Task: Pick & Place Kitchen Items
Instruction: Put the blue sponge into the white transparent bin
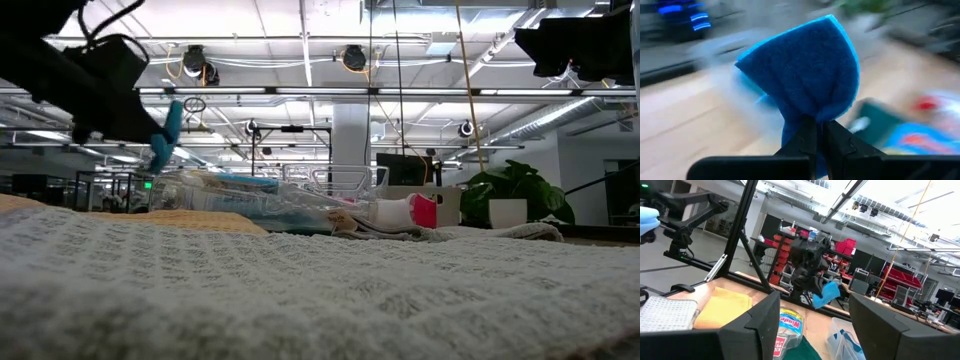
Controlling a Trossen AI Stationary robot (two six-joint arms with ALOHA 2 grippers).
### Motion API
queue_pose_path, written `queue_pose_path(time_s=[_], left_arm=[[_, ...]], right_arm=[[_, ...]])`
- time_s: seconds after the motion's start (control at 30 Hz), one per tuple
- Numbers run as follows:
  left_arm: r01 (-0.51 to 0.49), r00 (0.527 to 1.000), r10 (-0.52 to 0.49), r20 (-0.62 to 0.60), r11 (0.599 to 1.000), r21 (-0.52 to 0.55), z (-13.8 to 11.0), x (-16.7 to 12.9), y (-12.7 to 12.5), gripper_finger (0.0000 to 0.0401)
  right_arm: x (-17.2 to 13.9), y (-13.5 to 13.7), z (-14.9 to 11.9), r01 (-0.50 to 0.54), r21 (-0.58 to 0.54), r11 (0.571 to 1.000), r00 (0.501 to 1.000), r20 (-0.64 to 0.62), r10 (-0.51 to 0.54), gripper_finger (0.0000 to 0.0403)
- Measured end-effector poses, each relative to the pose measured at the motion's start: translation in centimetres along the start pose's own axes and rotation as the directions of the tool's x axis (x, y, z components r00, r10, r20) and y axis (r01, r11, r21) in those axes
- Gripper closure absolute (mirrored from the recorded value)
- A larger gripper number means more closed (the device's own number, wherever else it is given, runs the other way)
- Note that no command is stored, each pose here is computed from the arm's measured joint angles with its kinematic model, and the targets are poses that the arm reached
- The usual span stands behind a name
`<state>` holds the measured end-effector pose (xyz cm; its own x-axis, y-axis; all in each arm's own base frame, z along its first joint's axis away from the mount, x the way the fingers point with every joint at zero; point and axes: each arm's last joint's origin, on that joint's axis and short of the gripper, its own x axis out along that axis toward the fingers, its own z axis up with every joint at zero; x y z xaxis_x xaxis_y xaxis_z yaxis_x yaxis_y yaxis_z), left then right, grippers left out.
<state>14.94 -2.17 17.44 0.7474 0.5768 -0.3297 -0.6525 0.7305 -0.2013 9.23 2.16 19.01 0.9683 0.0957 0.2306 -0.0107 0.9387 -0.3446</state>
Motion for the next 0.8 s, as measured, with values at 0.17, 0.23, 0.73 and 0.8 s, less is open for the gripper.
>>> queue_pose_path(time_s=[0.17,0.23,0.73,0.8], left_arm=[[0.253,0.928,-0.281,0.245,0.958,0.138,2.4,1.2,0.9,0.0393],[0.265,0.899,-0.315,0.305,0.944,0.196,3.6,1.8,1.8,0.0395],[0.3,0.914,-0.33,0.235,0.941,0.153,6.3,6.2,9.2,0.0392],[0.297,0.914,-0.327,0.241,0.942,0.154,6.2,6.7,9.2,0.0391]], right_arm=[[0.0,0.0,0.0,0.0,0.0,1.0,1.0,0.0,0.0,0.0195],[0.0,0.0,0.0,0.0,0.0,1.0,1.0,0.0,0.0,0.0195],[0.0,0.0,0.0,0.0,0.0,1.0,1.0,0.0,0.0,0.0195],[0.0,0.0,0.0,0.0,0.0,1.0,1.0,0.0,0.0,0.0195]])
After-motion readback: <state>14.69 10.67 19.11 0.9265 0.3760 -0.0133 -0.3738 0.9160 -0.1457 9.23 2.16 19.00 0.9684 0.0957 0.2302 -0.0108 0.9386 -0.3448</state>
